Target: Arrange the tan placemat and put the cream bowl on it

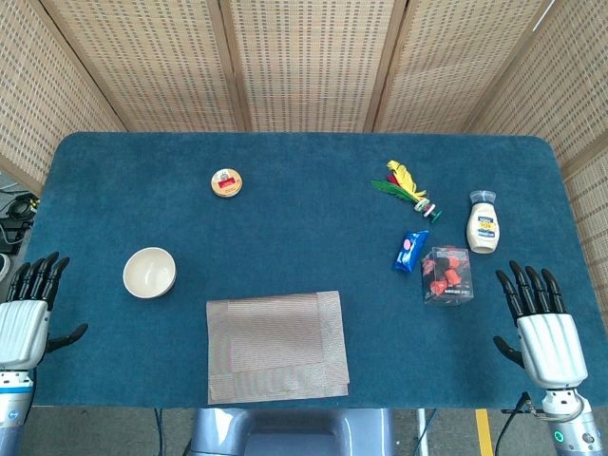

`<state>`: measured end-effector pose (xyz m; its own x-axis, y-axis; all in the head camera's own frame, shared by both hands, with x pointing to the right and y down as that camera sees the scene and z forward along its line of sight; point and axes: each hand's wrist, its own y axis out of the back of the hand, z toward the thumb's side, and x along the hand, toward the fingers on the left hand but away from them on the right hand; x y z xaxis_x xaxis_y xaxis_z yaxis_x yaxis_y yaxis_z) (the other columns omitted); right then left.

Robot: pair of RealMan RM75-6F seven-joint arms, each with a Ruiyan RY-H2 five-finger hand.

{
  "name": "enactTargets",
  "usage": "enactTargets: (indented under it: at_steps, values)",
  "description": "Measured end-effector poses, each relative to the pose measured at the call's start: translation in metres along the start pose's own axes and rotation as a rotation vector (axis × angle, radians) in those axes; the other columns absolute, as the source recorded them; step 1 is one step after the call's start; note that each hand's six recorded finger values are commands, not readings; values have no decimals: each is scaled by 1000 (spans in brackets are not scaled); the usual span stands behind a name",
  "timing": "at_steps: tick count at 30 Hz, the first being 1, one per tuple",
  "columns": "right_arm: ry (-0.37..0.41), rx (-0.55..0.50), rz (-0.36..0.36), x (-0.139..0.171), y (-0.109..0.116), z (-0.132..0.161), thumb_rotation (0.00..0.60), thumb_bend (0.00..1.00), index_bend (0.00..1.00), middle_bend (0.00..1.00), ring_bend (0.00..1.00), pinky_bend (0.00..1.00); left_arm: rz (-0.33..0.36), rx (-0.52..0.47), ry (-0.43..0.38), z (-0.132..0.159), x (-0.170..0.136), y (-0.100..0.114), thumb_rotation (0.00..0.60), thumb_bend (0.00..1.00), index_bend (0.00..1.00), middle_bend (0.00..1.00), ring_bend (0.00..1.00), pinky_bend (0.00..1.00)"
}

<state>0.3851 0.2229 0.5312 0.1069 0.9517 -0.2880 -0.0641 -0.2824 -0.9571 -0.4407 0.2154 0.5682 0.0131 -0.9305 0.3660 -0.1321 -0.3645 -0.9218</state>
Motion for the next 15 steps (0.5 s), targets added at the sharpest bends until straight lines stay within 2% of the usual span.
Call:
enactTargets:
  at_steps: [5, 8, 12, 15]
  values:
    - [2, -6, 2, 0, 0, 0, 600, 0, 0, 0, 0, 0, -7, -3, -28, 5, -1, -2, 600, 0, 0, 0, 0, 0]
    - [0, -11, 1, 0, 1, 0, 600, 0, 0, 0, 0, 0, -16, -4, -78, 13, -1, -4, 600, 0, 0, 0, 0, 0]
    - [-3, -15, 2, 0, 1, -1, 600, 0, 0, 0, 0, 0, -50, -7, -214, 35, -3, -13, 600, 1, 54, 0, 0, 0]
    - [-5, -18, 0, -1, 1, -1, 600, 0, 0, 0, 0, 0, -89, -16, -343, 55, -4, -25, 600, 29, 188, 0, 0, 0]
